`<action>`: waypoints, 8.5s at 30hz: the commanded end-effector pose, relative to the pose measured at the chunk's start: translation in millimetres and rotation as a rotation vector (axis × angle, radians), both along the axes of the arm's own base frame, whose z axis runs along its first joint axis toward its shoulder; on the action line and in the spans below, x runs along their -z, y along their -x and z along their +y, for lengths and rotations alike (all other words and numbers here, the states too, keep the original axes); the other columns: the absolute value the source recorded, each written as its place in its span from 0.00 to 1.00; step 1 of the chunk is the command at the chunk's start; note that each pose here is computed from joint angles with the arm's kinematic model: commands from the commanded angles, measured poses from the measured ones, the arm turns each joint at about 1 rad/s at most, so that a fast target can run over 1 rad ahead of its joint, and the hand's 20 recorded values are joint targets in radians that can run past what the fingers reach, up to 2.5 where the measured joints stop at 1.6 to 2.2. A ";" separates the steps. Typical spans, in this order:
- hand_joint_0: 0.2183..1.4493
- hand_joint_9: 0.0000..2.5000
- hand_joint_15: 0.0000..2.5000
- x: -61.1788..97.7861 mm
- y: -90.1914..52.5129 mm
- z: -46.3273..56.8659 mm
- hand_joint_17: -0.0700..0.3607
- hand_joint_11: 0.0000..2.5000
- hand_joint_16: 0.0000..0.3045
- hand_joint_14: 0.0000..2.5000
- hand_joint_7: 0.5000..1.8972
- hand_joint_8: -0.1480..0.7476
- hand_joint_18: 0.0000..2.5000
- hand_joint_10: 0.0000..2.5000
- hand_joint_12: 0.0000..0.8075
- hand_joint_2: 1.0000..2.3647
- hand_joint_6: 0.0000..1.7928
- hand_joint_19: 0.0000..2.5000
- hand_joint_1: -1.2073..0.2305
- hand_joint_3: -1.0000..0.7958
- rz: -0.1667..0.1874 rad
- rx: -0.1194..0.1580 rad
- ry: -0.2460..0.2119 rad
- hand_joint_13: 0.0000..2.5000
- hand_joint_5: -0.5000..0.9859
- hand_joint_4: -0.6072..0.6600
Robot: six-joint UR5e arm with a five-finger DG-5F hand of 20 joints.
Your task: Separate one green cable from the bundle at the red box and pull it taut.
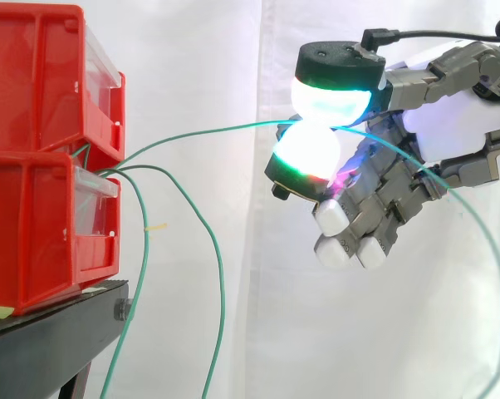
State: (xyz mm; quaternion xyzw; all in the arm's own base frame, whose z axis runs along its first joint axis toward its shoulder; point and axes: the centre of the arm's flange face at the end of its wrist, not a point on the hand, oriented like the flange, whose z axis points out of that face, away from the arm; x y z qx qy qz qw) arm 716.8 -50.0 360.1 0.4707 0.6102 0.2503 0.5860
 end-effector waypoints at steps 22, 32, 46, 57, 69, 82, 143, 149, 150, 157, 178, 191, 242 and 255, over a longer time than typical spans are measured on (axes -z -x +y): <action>0.34 0.65 0.18 -0.1 0.2 0.0 0.45 0.33 0.18 0.01 0.63 0.36 0.31 0.01 0.38 0.00 0.28 0.20 0.51 0.28 0.003 -0.001 0.005 0.39 0.41 0.41; 0.34 0.61 0.17 1.6 -0.1 0.0 0.45 0.22 0.18 0.01 0.63 0.36 0.31 0.01 0.39 0.00 0.28 0.20 0.51 0.28 0.004 -0.001 0.005 0.38 0.41 0.41; 0.28 0.60 0.18 1.7 0.1 0.0 0.46 0.17 0.19 0.01 0.63 0.36 0.31 0.01 0.38 0.00 0.28 0.20 0.61 0.28 0.006 -0.001 0.006 0.39 0.42 0.45; 0.27 0.60 0.17 0.0 0.4 -0.1 0.46 0.16 0.19 0.01 0.63 0.36 0.30 0.01 0.38 0.00 0.28 0.20 0.58 0.28 0.009 -0.005 0.026 0.38 0.41 0.46; 0.39 0.64 0.17 0.1 0.7 -0.7 0.43 0.17 0.17 0.01 0.62 0.36 0.30 0.01 0.35 0.00 0.28 0.20 0.36 0.29 0.023 -0.009 0.075 0.39 0.42 0.51; 0.41 0.64 0.17 -0.2 0.2 -0.6 0.42 0.15 0.16 0.01 0.61 0.37 0.31 0.01 0.35 0.01 0.28 0.20 0.31 0.40 0.019 -0.009 0.076 0.41 0.42 0.54; 0.38 0.68 0.18 -18.9 -5.4 0.3 0.41 0.16 0.15 0.01 0.62 0.37 0.32 0.01 0.33 0.00 0.28 0.20 0.41 0.28 0.092 -0.093 0.492 0.45 0.42 0.57; 0.41 0.69 0.17 -18.7 -5.1 1.3 0.40 0.16 0.15 0.01 0.62 0.36 0.32 0.01 0.33 0.00 0.28 0.20 0.39 0.29 0.091 -0.092 0.478 0.45 0.42 0.58; 0.41 0.69 0.18 -19.4 -5.3 1.4 0.40 0.16 0.15 0.01 0.62 0.36 0.33 0.01 0.34 0.00 0.28 0.20 0.39 0.29 0.090 -0.092 0.478 0.45 0.42 0.58; 0.42 0.70 0.17 -19.2 -5.1 3.5 0.41 0.16 0.15 0.01 0.61 0.35 0.33 0.01 0.33 0.00 0.28 0.20 0.37 0.31 0.090 -0.094 0.471 0.46 0.42 0.55; 0.45 0.72 0.17 -13.0 9.3 7.7 0.40 0.14 0.15 0.01 0.57 0.29 0.32 0.01 0.32 0.01 0.28 0.21 0.29 0.38 0.143 -0.076 0.200 0.46 0.43 0.56; 0.47 0.72 0.17 -13.0 8.9 9.3 0.39 0.13 0.14 0.01 0.58 0.30 0.33 0.01 0.32 0.01 0.28 0.22 0.28 0.38 0.138 -0.078 0.184 0.46 0.43 0.58; 0.44 0.71 0.17 -10.9 8.5 13.7 0.39 0.13 0.14 0.01 0.58 0.33 0.34 0.01 0.32 0.01 0.28 0.21 0.32 0.37 0.080 -0.100 -0.161 0.46 0.43 0.56; 0.43 0.71 0.17 -11.6 8.3 13.8 0.39 0.14 0.14 0.01 0.57 0.34 0.35 0.01 0.32 0.01 0.28 0.21 0.32 0.36 0.078 -0.100 -0.162 0.47 0.43 0.56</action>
